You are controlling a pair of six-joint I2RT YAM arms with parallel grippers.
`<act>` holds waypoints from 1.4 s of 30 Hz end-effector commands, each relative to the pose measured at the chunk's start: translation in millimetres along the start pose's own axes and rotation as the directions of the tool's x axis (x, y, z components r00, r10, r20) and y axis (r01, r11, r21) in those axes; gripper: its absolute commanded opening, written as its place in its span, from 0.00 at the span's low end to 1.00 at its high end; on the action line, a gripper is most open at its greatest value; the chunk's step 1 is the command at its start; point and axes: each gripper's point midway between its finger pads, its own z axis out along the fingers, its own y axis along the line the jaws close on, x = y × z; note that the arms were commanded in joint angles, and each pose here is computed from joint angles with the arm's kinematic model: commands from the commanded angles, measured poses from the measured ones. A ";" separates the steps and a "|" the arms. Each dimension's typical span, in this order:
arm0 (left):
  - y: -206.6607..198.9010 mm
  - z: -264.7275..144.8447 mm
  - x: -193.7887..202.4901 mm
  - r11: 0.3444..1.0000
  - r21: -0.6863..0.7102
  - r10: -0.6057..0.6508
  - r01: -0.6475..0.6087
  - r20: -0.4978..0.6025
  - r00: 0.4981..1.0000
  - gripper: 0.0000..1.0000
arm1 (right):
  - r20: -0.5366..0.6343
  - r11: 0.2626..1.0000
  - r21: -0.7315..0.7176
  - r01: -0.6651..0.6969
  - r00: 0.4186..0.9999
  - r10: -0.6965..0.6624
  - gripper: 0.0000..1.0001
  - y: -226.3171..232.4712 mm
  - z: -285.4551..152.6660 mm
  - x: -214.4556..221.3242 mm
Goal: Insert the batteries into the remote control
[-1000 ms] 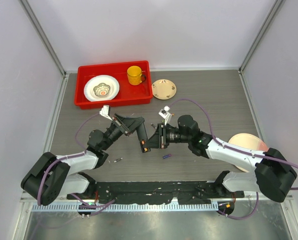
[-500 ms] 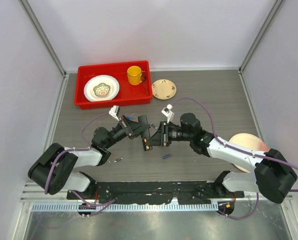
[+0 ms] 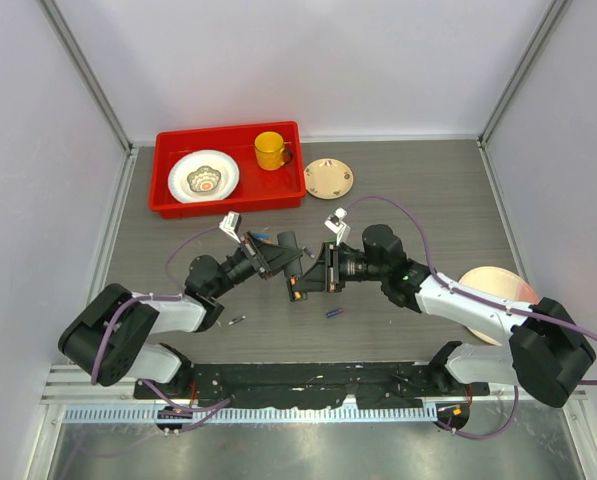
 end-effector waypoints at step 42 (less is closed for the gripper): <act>-0.1 -2.3 -27.6 0.981 -0.153 0.146 -0.120 0.166 0.975 0.00 | -0.003 0.895 0.369 0.252 0.963 -0.270 0.45 -20.1 -13.3 -30.7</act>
